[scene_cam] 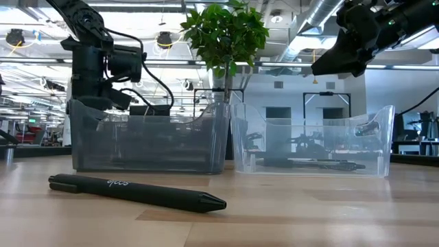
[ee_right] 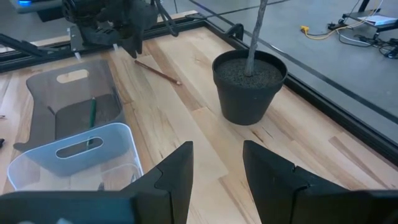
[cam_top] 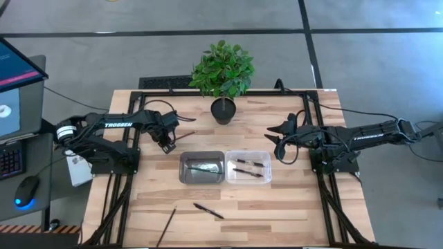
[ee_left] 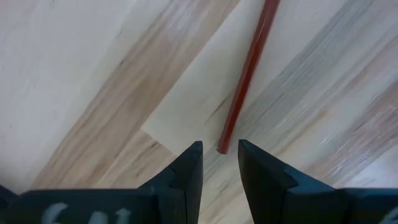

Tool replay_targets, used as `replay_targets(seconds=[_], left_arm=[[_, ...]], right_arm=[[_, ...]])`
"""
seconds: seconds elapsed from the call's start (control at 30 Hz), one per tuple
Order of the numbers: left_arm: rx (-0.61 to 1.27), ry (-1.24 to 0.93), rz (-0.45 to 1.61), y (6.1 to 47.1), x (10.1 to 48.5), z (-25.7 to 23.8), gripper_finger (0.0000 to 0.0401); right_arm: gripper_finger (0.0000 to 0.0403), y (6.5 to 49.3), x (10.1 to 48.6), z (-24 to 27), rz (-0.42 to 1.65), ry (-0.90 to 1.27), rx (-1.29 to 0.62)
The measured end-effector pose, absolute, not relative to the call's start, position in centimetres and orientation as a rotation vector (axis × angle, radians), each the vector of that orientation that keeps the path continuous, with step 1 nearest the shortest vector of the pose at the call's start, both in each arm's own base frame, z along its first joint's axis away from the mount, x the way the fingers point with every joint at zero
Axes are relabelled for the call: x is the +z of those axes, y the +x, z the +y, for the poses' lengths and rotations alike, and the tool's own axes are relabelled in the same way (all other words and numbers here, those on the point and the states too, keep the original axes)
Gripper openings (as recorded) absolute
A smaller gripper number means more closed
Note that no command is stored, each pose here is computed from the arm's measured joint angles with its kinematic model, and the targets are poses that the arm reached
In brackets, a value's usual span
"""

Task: Sort pens & pencils
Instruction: Put the brown pencil into the black bin

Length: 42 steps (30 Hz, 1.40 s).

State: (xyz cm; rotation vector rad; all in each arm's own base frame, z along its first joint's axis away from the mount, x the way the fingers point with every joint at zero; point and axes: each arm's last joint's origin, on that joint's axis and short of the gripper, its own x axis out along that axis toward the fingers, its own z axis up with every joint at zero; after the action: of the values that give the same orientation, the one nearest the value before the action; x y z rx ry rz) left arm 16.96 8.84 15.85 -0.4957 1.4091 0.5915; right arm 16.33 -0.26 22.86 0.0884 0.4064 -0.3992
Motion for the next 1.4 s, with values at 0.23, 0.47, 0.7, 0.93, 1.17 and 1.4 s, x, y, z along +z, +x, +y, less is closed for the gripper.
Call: replay_targets(seconds=[0.23,0.47,0.7,0.93,1.17,1.4], left_arm=[[0.559,-0.512,1.403,17.05,15.85,8.78,0.0094],[0.569,-0.502,1.388,17.17,15.87,8.87,0.0094],[0.596,-0.51,1.385,17.14,15.87,8.91,0.0094],[0.58,-0.477,1.364,17.51,15.9,8.76,0.0094],[0.581,-0.475,1.359,17.48,15.91,8.94,0.0094],[0.589,-0.48,1.387,17.22,15.87,8.84,0.0094]], right_arm=[[0.0164,16.33,22.86,-0.26,0.406,0.088,-0.399],[0.0166,16.33,22.86,-0.26,0.406,0.089,-0.399],[0.0166,16.33,22.85,-0.25,0.407,0.089,-0.397],[0.0164,16.33,22.85,-0.25,0.407,0.089,-0.396],[0.0167,16.33,22.85,-0.25,0.407,0.089,-0.397],[0.0164,16.33,22.85,-0.25,0.407,0.089,-0.397]])
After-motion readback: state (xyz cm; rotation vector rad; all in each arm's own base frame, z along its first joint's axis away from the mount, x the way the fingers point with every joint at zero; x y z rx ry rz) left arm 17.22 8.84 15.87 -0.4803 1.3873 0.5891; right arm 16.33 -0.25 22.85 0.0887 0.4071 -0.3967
